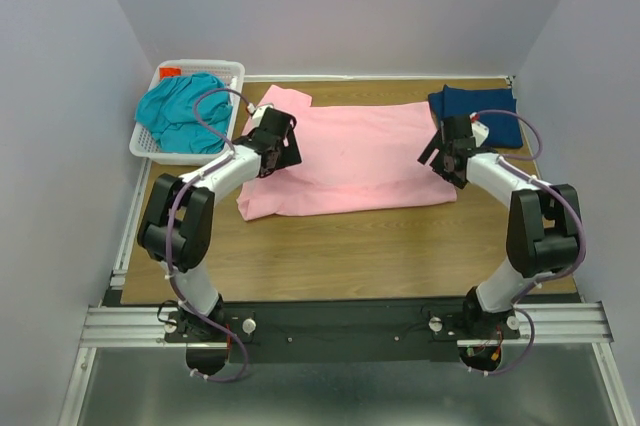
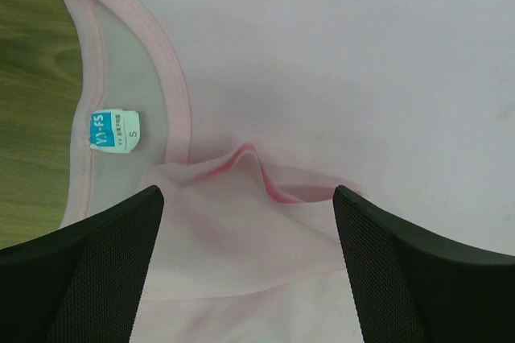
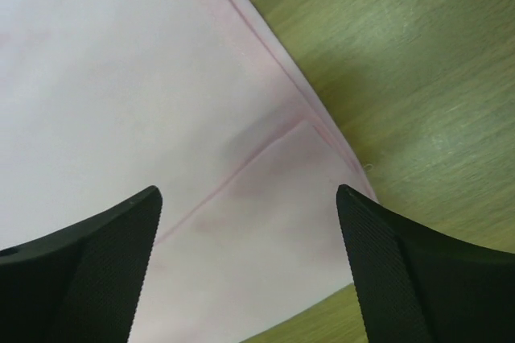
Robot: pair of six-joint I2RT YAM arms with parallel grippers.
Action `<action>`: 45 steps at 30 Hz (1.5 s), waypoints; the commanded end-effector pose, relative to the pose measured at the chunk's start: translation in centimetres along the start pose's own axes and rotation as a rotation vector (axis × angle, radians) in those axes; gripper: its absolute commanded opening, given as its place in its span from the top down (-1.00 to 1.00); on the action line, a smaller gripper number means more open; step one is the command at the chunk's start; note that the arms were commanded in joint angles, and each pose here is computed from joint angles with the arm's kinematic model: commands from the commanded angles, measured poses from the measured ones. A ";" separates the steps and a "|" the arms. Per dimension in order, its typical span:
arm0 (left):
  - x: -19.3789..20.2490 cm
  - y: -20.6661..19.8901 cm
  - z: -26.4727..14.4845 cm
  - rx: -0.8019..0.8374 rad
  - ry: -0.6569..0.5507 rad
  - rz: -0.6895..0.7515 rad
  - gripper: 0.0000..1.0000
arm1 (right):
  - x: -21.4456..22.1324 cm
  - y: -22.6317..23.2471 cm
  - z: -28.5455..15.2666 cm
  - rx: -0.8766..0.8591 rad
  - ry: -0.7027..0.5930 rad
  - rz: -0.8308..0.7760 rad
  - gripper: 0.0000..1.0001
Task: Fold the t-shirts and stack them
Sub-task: Fold the tshirt
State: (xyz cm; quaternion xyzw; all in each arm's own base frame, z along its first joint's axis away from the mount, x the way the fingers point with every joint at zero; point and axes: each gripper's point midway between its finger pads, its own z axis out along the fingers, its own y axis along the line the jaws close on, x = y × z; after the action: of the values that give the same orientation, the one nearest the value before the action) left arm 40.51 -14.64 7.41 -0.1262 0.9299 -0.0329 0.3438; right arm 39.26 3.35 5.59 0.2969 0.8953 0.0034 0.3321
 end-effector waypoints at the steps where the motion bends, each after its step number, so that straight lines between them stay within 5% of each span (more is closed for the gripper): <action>1: -3.2 -1.7 -1.8 0.077 -0.077 -0.017 -0.89 | -1.7 1.6 -1.3 -0.077 -0.030 -0.017 -1.00; 15: 6.1 0.4 -5.0 0.276 0.027 -0.082 -0.91 | 6.1 5.6 -4.5 -0.342 0.154 -0.269 -1.00; 23: 9.8 3.0 -1.8 0.162 0.149 -0.079 -0.91 | 7.3 3.3 -1.2 -0.194 0.175 -0.283 -1.00; 34: 13.0 7.8 -4.3 -0.046 0.266 -0.096 -0.92 | 10.4 -1.3 -0.9 -0.078 0.230 -0.281 -1.00; 45: 17.3 7.8 -6.7 0.012 0.362 -0.129 -0.92 | 14.7 -4.0 -4.1 -0.119 0.353 -0.265 -1.00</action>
State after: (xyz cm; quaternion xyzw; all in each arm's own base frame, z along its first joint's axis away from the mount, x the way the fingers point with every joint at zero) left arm 26.95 -12.77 3.11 -0.1661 0.9472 -0.1124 0.2502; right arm 31.87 9.73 2.76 0.1414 0.9430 0.0900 0.2874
